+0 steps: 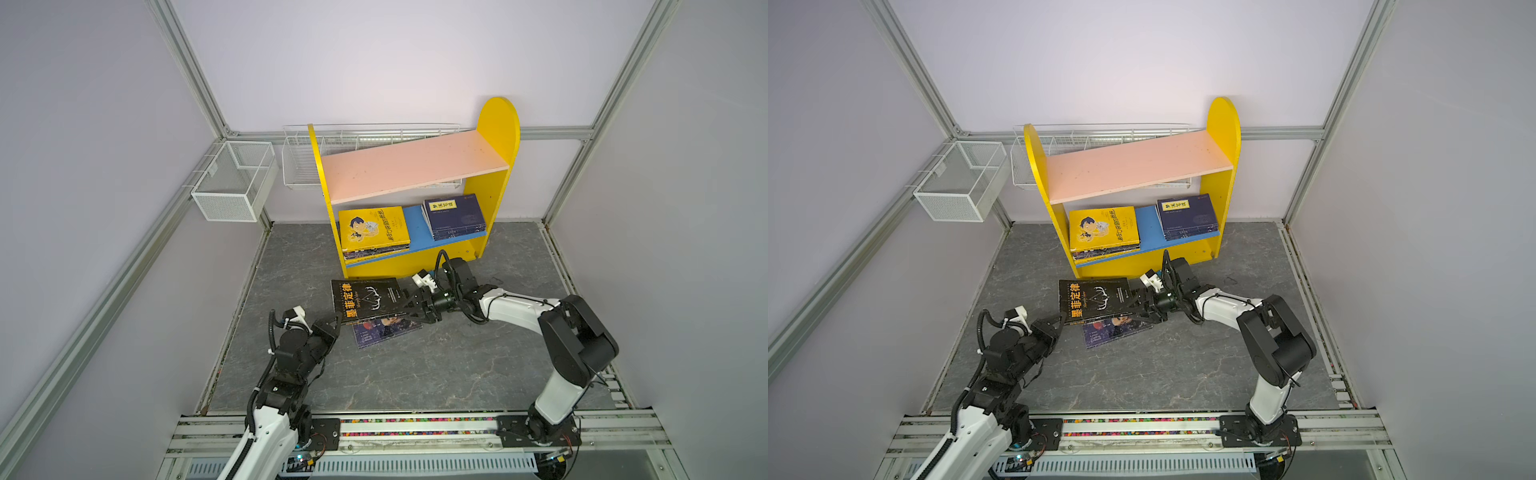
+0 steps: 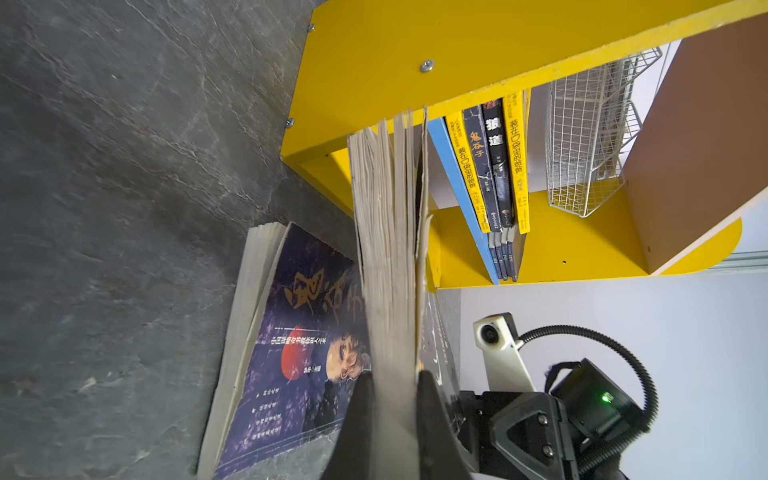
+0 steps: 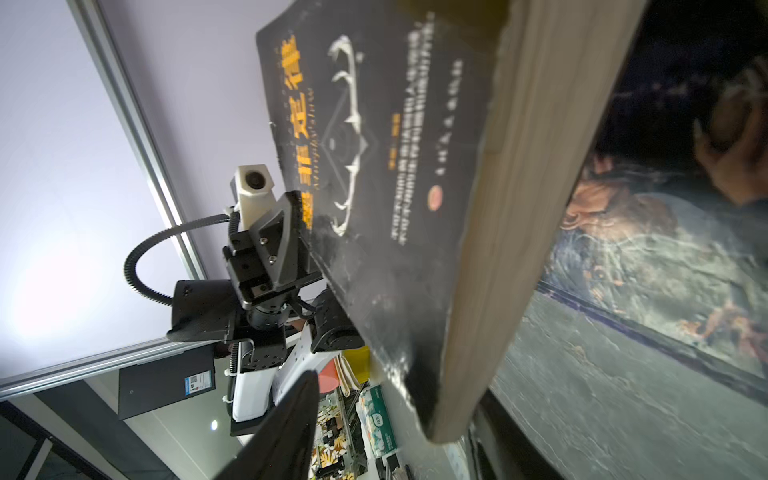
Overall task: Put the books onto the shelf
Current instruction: 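Lift the black book and carry it to the shelf with the right gripper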
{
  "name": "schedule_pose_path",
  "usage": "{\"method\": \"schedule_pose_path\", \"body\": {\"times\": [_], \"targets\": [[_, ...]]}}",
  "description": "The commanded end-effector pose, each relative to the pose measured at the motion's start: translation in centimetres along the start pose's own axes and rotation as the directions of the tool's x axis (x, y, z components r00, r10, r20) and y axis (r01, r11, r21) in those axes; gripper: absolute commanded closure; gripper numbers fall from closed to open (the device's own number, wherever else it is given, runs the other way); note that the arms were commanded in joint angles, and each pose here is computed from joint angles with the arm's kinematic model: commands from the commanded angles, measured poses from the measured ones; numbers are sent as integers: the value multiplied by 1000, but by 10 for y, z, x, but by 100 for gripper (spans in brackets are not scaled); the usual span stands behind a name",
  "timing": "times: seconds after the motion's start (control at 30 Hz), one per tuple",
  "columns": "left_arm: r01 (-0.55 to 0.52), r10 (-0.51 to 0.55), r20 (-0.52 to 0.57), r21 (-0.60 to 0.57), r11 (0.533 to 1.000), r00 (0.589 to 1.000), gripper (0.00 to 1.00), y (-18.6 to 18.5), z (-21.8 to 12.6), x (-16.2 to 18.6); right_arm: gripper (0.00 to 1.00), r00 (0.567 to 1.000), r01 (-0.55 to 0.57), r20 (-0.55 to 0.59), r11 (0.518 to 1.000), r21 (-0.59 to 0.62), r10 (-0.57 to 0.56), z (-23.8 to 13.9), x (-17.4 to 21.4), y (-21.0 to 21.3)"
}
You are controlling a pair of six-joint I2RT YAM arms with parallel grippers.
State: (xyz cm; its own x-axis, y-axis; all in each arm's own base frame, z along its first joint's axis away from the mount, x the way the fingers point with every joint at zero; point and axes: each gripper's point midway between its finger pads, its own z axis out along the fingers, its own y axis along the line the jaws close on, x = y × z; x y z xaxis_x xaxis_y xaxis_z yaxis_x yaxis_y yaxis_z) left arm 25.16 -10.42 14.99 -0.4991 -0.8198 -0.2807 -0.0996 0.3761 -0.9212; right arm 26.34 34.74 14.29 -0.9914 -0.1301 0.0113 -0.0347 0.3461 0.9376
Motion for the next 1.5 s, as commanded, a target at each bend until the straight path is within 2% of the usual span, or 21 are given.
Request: {"method": "schedule_pose_path", "body": {"times": [0.0, 0.23, 0.47, 0.7, 0.93, 1.07, 1.17, 1.27, 1.47], "targets": [[-6, 2, 41, 104, 995, 999, 100, -26, -4, -9, 45, 999, 39, 31, 998, -42, -38, -6, -9, 26], [5, -11, 51, 124, 992, 999, 100, -28, -4, -8, 49, 998, 11, 65, 998, -59, -7, -3, -18, 27], [6, -11, 39, 120, 993, 999, 100, -27, -1, -3, 58, 992, 6, 125, 995, -104, 7, 3, -32, 36], [-3, -1, 30, 126, 992, 1000, 100, -32, 3, 2, 70, 983, 6, 184, 986, -164, 24, 4, -44, 44], [-3, 2, 17, 94, 996, 1000, 100, -29, 5, 5, 89, 975, 10, 222, 985, -174, 29, -3, -43, 44], [-18, 18, 4, 37, 999, 1000, 66, -19, 5, 7, 93, 976, 14, 217, 988, -152, 20, -14, -34, 40], [-25, 25, 12, 30, 999, 1000, 50, -28, 3, 3, 93, 979, 49, 204, 987, -152, -17, -27, -21, 47], [-23, 23, 27, -9, 1000, 999, 41, -21, 2, 0, 93, 974, 104, 214, 986, -132, -74, -48, -8, 59], [-20, 24, 34, -108, 994, 999, 38, 0, 4, 0, 93, 929, 258, 297, 962, -89, -222, -106, -7, 110]]}}
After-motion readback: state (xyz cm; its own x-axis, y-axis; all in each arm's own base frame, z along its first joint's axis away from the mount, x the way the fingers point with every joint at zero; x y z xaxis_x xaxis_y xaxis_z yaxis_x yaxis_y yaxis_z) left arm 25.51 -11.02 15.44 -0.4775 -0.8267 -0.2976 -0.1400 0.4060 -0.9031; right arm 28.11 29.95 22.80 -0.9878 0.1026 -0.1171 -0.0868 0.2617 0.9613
